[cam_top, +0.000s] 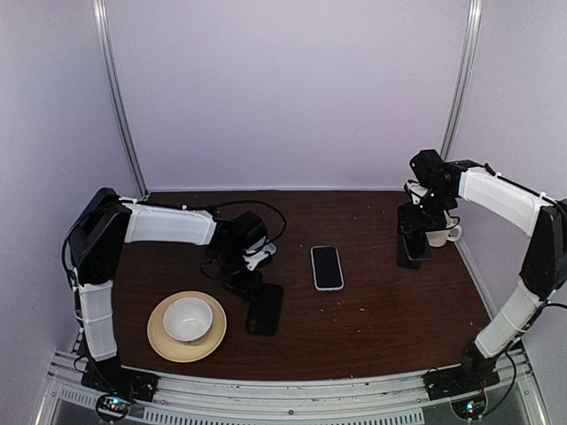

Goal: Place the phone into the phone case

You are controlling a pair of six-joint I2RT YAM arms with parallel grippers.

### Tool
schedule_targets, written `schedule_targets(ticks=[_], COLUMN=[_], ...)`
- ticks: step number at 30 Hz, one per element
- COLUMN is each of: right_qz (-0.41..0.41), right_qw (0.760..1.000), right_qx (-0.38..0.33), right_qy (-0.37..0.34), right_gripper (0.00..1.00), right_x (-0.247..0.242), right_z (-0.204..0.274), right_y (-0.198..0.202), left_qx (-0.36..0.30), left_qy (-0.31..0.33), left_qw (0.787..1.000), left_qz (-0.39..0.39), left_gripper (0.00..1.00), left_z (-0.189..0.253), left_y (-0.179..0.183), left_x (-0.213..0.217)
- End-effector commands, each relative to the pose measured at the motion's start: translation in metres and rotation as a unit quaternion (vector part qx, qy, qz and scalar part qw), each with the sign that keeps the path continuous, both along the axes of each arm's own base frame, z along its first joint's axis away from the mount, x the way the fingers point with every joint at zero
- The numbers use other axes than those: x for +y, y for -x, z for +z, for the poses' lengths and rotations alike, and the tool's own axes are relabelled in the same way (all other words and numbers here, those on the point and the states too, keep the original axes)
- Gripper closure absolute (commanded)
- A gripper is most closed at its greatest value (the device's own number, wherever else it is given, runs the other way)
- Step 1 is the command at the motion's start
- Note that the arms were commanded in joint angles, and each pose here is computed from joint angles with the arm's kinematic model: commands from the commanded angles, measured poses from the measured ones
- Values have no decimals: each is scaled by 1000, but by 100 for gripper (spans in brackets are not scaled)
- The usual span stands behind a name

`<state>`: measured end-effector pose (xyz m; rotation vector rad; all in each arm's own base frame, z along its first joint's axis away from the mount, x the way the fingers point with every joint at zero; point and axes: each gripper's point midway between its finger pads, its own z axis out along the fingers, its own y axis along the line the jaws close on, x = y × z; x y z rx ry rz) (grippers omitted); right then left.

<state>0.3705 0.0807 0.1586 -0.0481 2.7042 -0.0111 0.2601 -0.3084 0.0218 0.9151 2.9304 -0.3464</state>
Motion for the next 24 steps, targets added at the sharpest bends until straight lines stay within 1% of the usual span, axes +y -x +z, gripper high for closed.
schedule_targets(ticks=[1,2,4,5,7,9,10,12,13,16,18,20,21,22,24], right_qz=[13,14,16,16,17,17,17,17,16,17,18,19,20,20,22], right_qw=[999,999,999,999,999,999,998,998,998,998,998,998,998,998,998], right_qx=[-40,-41,-42,-43,-47,-50,-53,-54,-54,-55,-56,-57,-55,-54,-55], right_qy=[-4,-4,-4,-4,-5,-6,-7,-8,-9,-10,-11,-11,-11,-11,-11], right_gripper=[63,63,63,63,63,63,63,63,63,63,63,63,63,63,63], right_x=[5,5,5,4,4,3,3,2,2,2,2,2,2,2,2], right_z=[34,36,39,41,45,48,49,50,51,54,55,57,57,57,60], right_y=[-2,-1,2,4,8,11,13,17,19,26,31,34,36,38,40], left_qx=[42,51,75,77,57,14,-11,-72,-103,-186,-218,-233,-232,-228,-220], left_qy=[34,56,98,113,119,119,119,108,97,54,44,51,63,78,104], left_qw=[997,994,985,980,972,958,947,910,887,826,776,728,715,711,714], left_qz=[-53,-79,-123,-145,-193,-262,-298,-393,-439,-530,-590,-643,-657,-661,-656], left_gripper=[71,77,93,100,100,100,100,100,100,100,100,100,99,90,64], left_z=[-10,-6,4,11,23,33,39,46,49,51,51,51,52,53,58], left_y=[23,28,39,43,43,40,39,40,45,41,51,67,76,82,91], left_x=[-15,-24,-39,-44,-52,-64,-73,-93,-106,-141,-164,-182,-188,-194,-200])
